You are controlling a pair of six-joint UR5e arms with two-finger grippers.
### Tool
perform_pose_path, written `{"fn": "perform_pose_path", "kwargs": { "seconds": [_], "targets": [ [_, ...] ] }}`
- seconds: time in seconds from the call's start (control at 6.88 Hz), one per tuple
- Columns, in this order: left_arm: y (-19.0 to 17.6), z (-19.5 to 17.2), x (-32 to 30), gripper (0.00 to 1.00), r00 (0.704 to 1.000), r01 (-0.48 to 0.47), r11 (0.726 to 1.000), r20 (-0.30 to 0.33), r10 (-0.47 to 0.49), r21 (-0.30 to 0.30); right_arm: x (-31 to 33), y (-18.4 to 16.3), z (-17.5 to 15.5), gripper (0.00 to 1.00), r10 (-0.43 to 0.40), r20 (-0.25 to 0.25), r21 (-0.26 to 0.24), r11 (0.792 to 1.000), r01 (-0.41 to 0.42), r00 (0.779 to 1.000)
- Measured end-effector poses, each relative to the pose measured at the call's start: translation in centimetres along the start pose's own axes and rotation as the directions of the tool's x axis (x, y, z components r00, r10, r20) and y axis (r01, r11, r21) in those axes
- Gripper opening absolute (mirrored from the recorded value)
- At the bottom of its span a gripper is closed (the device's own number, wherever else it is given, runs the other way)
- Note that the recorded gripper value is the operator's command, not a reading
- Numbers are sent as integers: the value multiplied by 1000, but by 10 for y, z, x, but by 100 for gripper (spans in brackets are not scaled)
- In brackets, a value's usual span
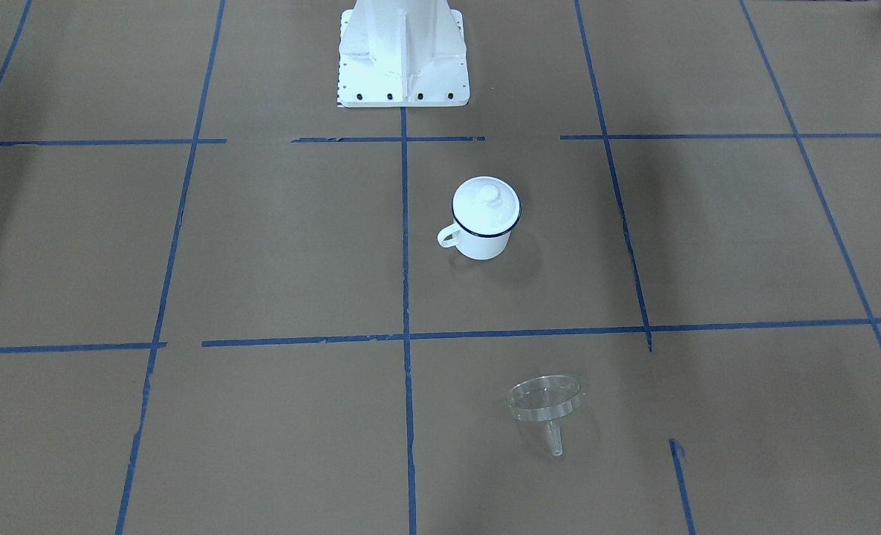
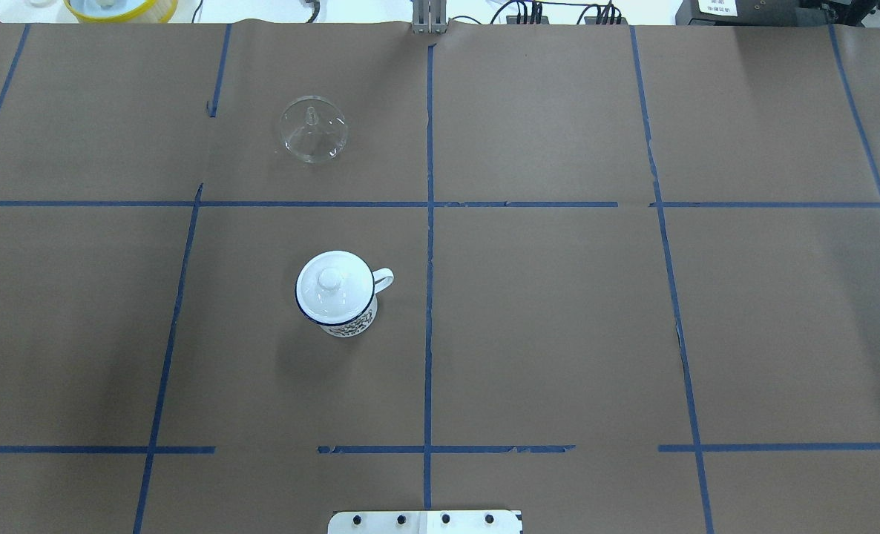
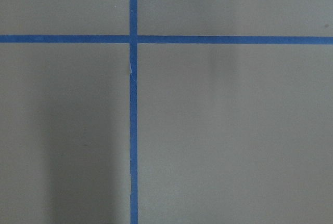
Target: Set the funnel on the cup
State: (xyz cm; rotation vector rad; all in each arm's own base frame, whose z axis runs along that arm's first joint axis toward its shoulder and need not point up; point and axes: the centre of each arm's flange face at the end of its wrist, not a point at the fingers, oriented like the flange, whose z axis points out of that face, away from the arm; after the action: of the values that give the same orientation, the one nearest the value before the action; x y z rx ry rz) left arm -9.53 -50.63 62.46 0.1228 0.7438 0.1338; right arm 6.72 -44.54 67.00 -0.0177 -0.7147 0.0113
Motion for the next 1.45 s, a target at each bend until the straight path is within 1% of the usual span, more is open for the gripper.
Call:
{"fn": "perform_pose_path", "kwargs": {
  "seconds": [0.29,0.73,0.87,1.02,1.16,1.31,1.45],
  "targets": [
    [0,0,0,100,1000,5,1000,-2,-5,0,0,0,0,100,0,0,0,1000,0,1000],
    [6,-2,1,100,1000,-2,1000,14,2,5,0,0,0,100,0,0,0,1000,0,1000],
    [13,-2,1,100,1000,-9,1000,16,9,10,0,0,0,100,0,0,0,1000,0,1000],
    [16,-3,6,100,999,-30,999,13,29,31,0,0,0,100,0,0,0,1000,0,1000],
    [10,-9,23,100,998,-58,995,-15,59,79,0,0,0,100,0,0,0,1000,0,1000],
    [-1,-13,58,100,996,-52,992,-63,60,111,0,0,0,100,0,0,0,1000,0,1000],
    [-12,-14,110,100,994,-10,994,-104,22,111,0,0,0,100,0,0,0,1000,0,1000]
  ]
}}
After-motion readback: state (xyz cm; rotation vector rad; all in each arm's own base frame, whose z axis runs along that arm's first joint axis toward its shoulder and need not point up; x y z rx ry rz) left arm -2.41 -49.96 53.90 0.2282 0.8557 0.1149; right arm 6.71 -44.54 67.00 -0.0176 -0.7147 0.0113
